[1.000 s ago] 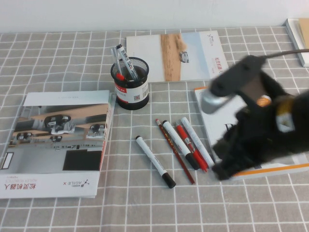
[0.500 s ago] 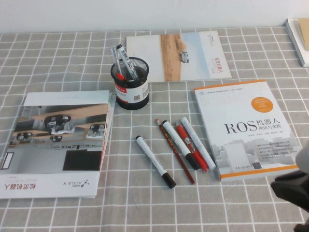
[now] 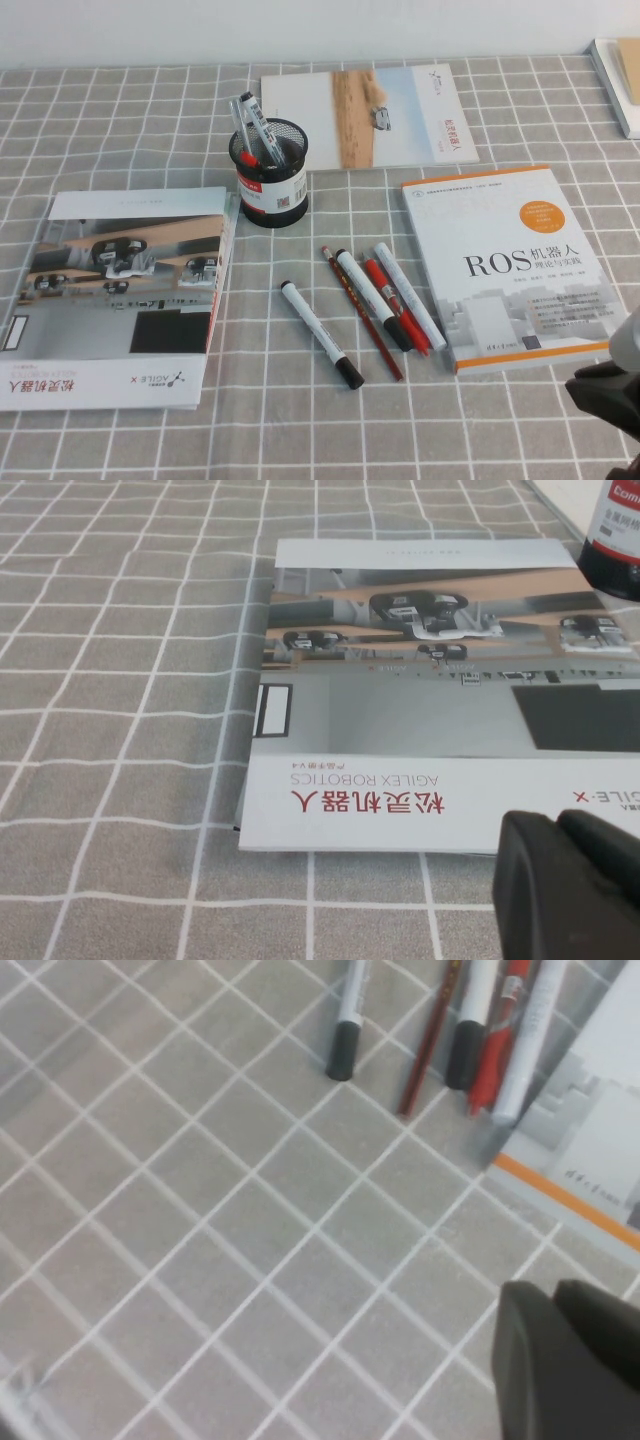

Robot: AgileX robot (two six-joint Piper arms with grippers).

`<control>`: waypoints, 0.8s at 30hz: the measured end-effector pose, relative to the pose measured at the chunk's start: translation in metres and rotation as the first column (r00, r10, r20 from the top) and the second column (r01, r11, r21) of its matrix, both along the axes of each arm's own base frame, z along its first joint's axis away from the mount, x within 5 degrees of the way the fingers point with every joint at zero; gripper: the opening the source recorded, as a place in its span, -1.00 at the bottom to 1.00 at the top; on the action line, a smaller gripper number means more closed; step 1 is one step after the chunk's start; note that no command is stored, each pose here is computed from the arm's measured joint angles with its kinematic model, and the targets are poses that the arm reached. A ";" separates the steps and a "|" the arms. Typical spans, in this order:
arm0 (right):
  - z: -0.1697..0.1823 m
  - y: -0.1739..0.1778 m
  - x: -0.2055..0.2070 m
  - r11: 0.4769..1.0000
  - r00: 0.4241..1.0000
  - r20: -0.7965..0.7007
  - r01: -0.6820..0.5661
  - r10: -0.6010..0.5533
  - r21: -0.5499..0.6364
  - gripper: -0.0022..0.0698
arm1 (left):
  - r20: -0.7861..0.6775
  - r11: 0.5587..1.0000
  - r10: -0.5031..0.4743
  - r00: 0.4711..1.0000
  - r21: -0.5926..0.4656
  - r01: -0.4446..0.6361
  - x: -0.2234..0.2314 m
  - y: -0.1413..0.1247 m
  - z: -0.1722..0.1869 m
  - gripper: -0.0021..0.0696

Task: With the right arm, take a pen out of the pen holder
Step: 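Take a marker out of the pen holder and lay it on the table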

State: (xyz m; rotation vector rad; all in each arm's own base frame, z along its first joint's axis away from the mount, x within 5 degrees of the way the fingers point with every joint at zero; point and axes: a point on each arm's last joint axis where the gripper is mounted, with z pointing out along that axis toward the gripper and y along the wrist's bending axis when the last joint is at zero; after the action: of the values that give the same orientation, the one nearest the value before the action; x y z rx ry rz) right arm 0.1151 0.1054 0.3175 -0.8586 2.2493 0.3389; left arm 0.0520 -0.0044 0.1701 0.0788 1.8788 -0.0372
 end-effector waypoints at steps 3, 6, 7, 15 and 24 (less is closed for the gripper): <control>-0.012 -0.008 0.004 0.998 0.998 0.035 0.055 -0.057 0.038 -0.97 | 0.000 1.000 0.000 1.000 0.000 0.000 0.000 0.000 0.000 -0.96; -0.027 -0.023 0.007 0.979 0.983 0.077 0.157 -0.168 0.129 -0.97 | 0.000 1.000 0.000 1.000 0.000 0.000 0.000 0.000 0.000 -0.96; -0.034 -0.030 0.007 0.967 0.973 0.089 0.199 -0.215 0.162 -0.97 | 0.000 1.000 0.000 1.000 0.000 0.000 0.000 0.000 0.000 -0.96; -0.096 -0.079 -0.017 0.825 0.819 0.223 0.434 -0.528 0.361 -0.97 | 0.000 1.000 0.000 1.000 0.000 0.000 0.000 0.000 0.000 -0.96; -0.123 -0.095 -0.044 0.744 0.696 0.321 0.463 -0.642 0.482 -0.97 | 0.000 1.000 0.000 1.000 0.000 0.000 0.000 0.000 0.000 -0.96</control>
State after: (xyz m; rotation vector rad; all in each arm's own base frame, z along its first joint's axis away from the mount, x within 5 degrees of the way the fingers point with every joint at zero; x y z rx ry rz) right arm 0.0711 0.0108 0.1941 -0.0005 1.7810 0.2123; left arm 0.0520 -0.0044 0.1701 0.0788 1.8788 -0.0372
